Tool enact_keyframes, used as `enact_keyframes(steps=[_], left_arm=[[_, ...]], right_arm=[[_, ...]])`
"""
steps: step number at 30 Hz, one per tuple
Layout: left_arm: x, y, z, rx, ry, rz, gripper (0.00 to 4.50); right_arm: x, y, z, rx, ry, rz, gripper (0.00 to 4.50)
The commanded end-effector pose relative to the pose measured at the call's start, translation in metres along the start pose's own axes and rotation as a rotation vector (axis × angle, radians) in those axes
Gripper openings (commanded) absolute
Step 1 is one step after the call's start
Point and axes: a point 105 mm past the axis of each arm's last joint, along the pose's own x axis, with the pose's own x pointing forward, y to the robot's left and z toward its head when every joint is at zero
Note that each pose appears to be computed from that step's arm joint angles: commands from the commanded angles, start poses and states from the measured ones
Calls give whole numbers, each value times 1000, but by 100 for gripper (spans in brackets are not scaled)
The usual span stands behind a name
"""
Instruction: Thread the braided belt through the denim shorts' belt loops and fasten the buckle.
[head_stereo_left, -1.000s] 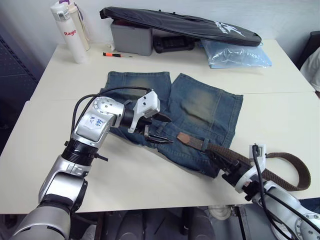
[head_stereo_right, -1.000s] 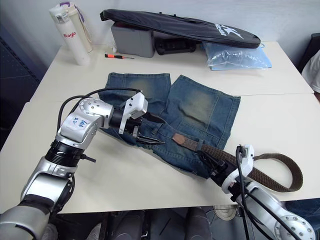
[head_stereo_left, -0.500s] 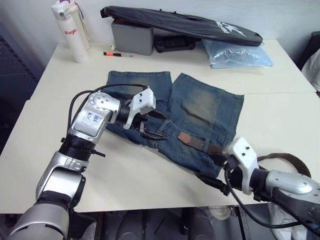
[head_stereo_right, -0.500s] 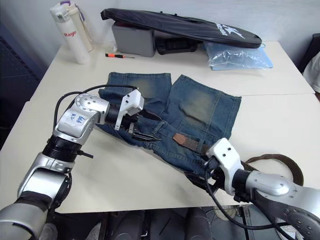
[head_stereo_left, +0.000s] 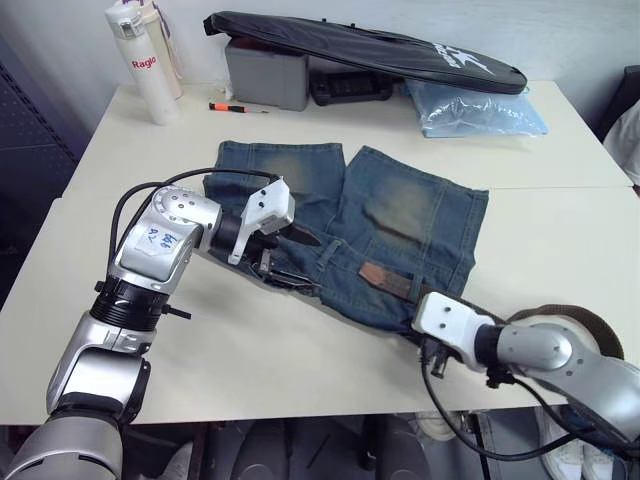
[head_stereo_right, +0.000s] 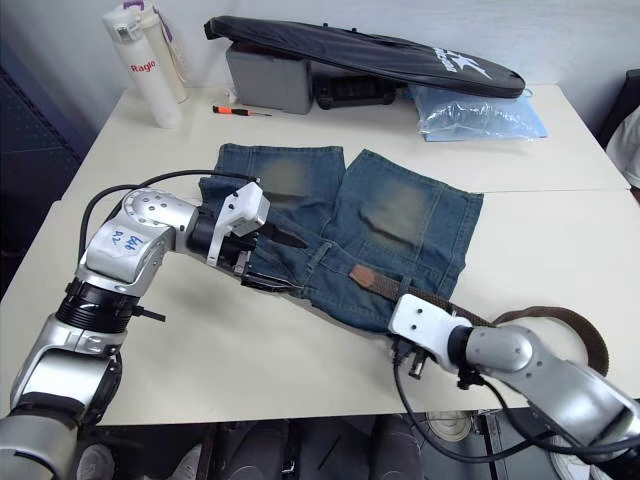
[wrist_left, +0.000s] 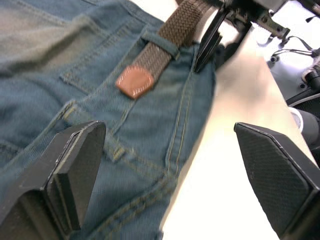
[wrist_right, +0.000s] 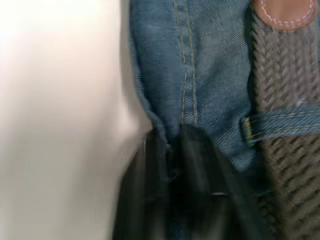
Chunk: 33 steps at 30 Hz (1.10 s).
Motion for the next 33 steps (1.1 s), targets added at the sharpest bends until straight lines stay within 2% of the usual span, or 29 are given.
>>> enact_keyframes(steps=[1, 7, 16, 21, 26, 29, 33], left_arm=[[-2, -2, 10, 35, -31, 10, 450], [4, -2, 12, 48, -31, -7, 450], [18, -4, 12, 43, -54, -61, 450], [23, -2, 15, 64, -55, -89, 450], [24, 3, 18, 77, -58, -92, 450], [23, 3, 19, 83, -57, -92, 450], [21, 2, 18, 79, -57, -81, 450]], right_arm=[[-15, -30, -26, -179, 99, -19, 9], [-23, -48, -43, -344, 126, 31, 9], [-47, -53, -49, -352, 121, 82, 9], [-65, -49, -39, -286, 103, 103, 208], [-85, -42, -10, -125, 34, 87, 433], [-89, -44, 8, -64, -25, 16, 443], [-76, -56, 20, -99, -47, -113, 443]])
